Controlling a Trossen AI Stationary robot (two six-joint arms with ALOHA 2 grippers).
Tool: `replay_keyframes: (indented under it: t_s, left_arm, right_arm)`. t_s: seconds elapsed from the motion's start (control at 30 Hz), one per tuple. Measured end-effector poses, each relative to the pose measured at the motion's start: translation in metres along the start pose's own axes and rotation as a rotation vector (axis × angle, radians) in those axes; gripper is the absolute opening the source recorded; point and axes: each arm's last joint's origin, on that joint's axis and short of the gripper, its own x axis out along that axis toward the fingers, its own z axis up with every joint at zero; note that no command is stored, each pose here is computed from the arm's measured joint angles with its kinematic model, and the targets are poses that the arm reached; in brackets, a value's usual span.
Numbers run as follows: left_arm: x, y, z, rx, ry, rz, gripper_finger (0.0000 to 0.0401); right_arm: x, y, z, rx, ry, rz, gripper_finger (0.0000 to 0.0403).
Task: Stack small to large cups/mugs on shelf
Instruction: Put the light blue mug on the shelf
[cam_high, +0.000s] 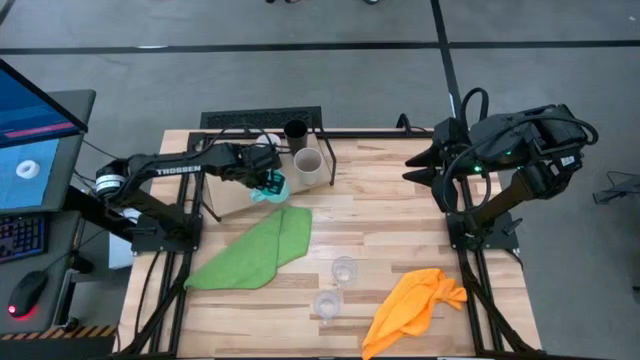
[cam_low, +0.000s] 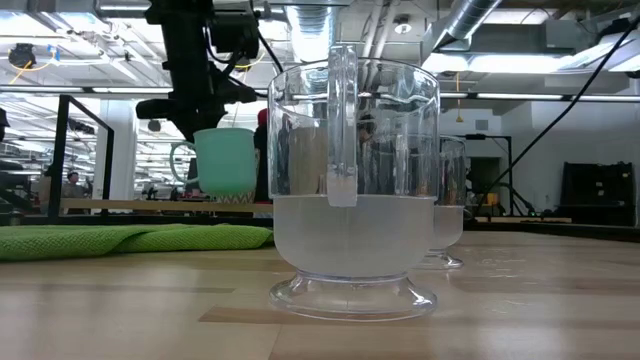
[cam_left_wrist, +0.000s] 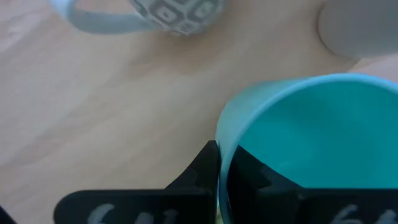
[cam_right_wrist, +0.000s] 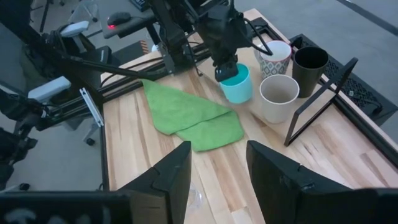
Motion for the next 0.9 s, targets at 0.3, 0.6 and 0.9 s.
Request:
replay_keyframes:
  t_s: [0.3, 0.6, 0.9]
  left_arm:
    - [0.002, 0.006, 0.008, -0.041, 0.004, -0.009, 0.0002]
    - [0.002, 0.005, 0.011, -0.06, -0.015, -0.029, 0.0002]
    - [0.003, 0.007, 0.014, -0.072, -0.024, -0.019, 0.0002]
  right_arm:
    - [0.0, 0.0, 0.0, -0.019, 0.0, 0.0, 0.0175]
    - [0.0, 0.0, 0.0, -0.02, 0.0, 0.0, 0.0175]
    - [0.0, 0.0, 0.0, -0.02, 0.0, 0.0, 0.0175]
